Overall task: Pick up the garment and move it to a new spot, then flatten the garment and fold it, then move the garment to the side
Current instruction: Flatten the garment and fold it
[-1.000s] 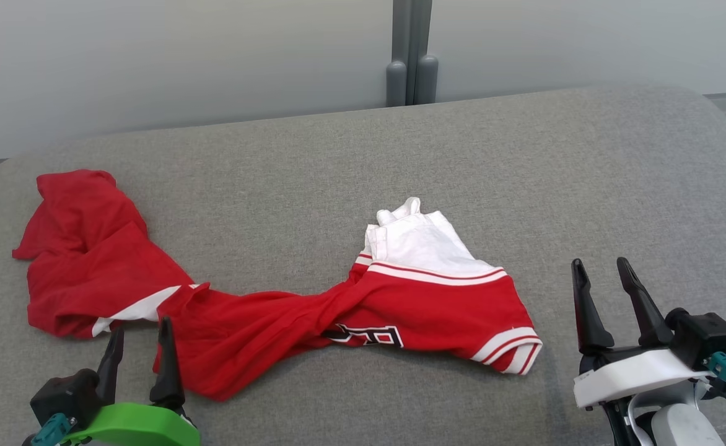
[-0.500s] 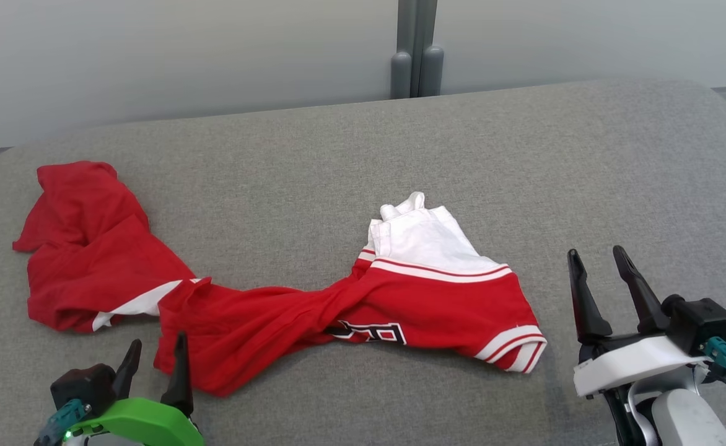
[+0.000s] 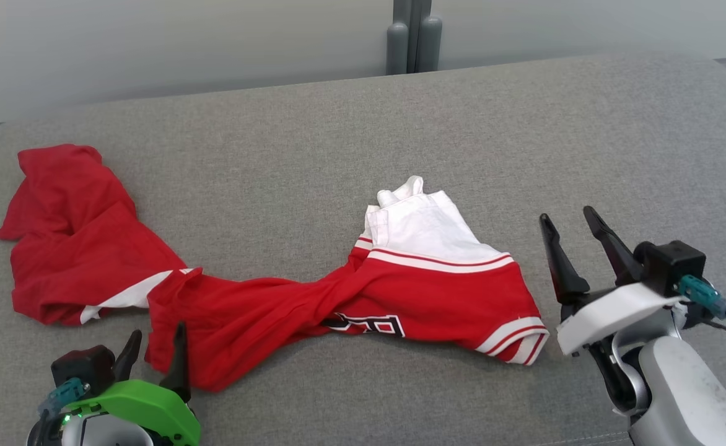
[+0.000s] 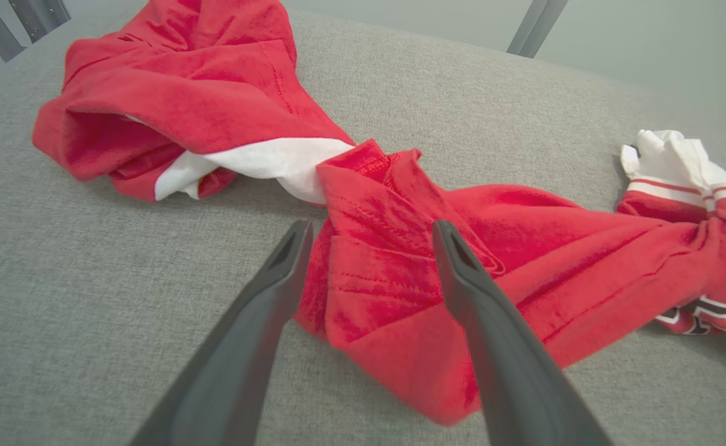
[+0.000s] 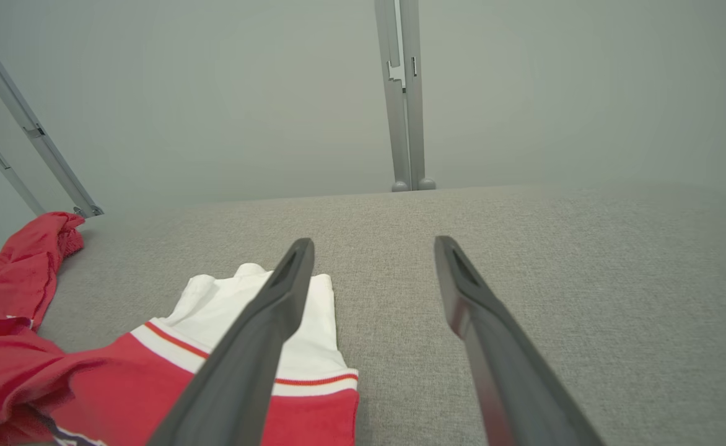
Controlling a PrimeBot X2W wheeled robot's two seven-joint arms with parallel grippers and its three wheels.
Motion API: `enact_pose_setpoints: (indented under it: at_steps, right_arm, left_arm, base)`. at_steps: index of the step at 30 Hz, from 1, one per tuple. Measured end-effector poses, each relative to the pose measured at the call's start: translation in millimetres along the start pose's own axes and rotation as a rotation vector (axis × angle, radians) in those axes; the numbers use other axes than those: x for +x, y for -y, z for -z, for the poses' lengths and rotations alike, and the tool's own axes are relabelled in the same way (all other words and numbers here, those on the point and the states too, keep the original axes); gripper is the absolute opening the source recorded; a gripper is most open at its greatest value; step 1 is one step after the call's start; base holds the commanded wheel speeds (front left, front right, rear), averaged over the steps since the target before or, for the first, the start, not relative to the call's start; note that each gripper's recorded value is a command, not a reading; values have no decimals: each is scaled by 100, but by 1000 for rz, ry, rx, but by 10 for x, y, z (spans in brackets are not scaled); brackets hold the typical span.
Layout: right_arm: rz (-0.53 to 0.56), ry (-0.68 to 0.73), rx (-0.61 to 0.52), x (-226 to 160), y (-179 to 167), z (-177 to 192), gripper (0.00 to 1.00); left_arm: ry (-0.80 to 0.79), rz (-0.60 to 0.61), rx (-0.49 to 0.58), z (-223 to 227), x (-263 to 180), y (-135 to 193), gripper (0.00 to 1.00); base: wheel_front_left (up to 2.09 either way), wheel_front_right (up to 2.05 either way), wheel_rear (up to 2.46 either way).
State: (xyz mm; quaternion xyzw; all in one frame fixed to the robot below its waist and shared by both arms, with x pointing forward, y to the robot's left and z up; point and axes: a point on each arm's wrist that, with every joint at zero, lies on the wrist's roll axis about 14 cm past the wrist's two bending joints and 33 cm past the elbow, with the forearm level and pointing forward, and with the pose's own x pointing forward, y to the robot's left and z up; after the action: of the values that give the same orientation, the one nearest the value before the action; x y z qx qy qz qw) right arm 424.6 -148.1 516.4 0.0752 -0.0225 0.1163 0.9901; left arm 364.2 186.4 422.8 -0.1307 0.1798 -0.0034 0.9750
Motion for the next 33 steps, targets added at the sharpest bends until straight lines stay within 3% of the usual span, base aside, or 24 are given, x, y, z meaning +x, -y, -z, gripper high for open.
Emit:
enact_pose_setpoints:
  at_steps: [12,27,33]
  right_arm:
    - [-112,-194,26,423,-147,270,100]
    - [-180,-324,60,726,-281,591,100]
    - [-178,-382,108,865,-298,686,100]
  left_arm:
    - [-62,-18,-36,91,82,-103,100]
    - [-100,-3,-63,158,200,-116,99]
    - [-102,1,-68,163,208,-101,88]
  base:
    - [0,0,0]
    - [0,0,0]
    - [0,0,0]
